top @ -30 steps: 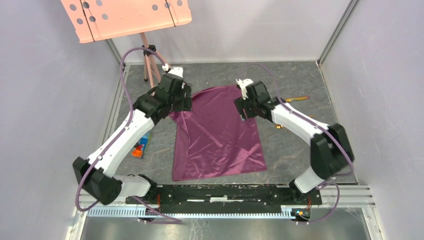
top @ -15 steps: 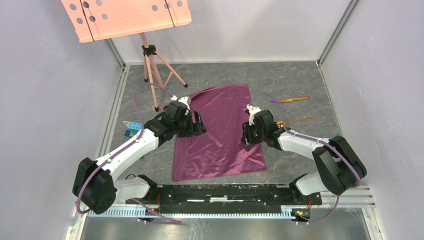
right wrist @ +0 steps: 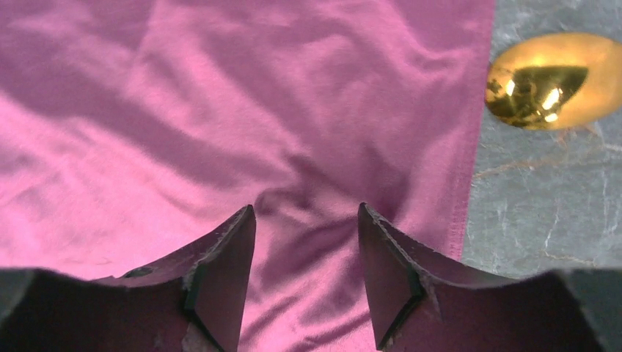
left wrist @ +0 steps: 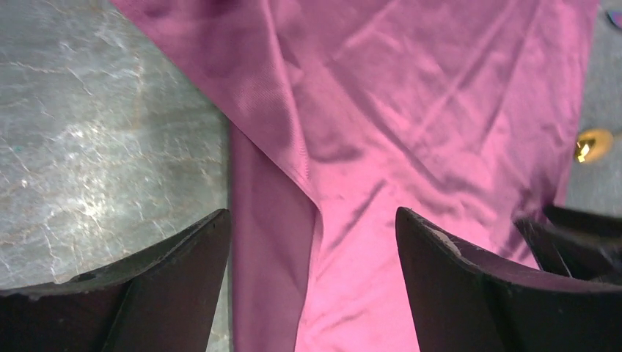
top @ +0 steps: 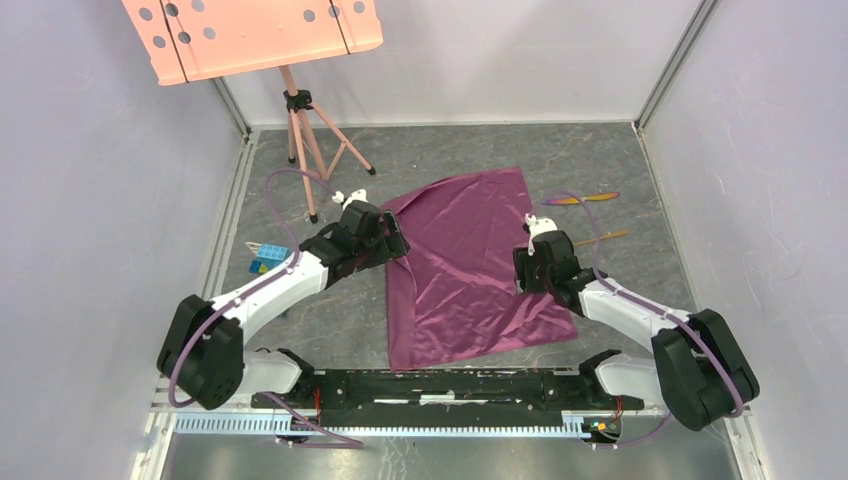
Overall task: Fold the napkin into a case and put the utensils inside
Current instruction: Smooth out the napkin at the center of the board.
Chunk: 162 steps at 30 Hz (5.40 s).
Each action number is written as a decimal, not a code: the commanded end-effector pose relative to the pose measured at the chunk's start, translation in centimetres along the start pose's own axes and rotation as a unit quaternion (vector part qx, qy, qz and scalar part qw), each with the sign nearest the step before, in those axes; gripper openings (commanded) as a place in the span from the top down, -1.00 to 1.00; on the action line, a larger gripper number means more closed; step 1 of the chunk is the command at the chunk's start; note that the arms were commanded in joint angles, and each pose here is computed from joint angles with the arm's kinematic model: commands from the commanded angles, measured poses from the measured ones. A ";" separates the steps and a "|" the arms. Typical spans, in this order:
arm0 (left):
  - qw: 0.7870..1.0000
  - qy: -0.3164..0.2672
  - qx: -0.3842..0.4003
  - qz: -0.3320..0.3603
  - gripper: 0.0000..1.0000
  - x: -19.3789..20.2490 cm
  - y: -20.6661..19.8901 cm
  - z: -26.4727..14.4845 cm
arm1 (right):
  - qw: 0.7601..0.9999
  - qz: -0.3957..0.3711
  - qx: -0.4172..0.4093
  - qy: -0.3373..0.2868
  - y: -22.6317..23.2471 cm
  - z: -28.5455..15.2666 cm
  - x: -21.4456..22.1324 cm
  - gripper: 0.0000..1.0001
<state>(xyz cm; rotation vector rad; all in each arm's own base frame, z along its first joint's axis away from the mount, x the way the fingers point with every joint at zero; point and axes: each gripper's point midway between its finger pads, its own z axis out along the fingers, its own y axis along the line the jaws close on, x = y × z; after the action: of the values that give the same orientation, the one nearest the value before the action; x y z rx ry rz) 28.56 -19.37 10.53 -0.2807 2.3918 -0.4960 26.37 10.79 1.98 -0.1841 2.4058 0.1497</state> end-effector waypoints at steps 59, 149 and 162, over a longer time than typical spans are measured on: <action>0.988 -0.044 -0.147 0.004 -0.80 -9.8 6.5 10.4 | 0.912 0.018 -0.399 -0.096 26.7 0.6 -6.7 -0.36; 0.997 0.042 -0.036 -0.057 -1.00 -5.9 3.2 6.2 | 0.977 0.125 0.140 0.103 -1.9 -8.4 3.2 -0.88; 0.993 0.075 0.093 -0.010 -1.00 -0.1 -1.4 -4.1 | 0.928 0.285 0.120 0.207 1.0 -8.9 10.1 -0.25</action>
<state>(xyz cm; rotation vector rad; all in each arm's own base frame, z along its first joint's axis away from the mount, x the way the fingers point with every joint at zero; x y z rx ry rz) 29.82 -19.26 15.13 -0.2789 2.3928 -0.7490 13.01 8.70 1.36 0.5140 2.8058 0.0696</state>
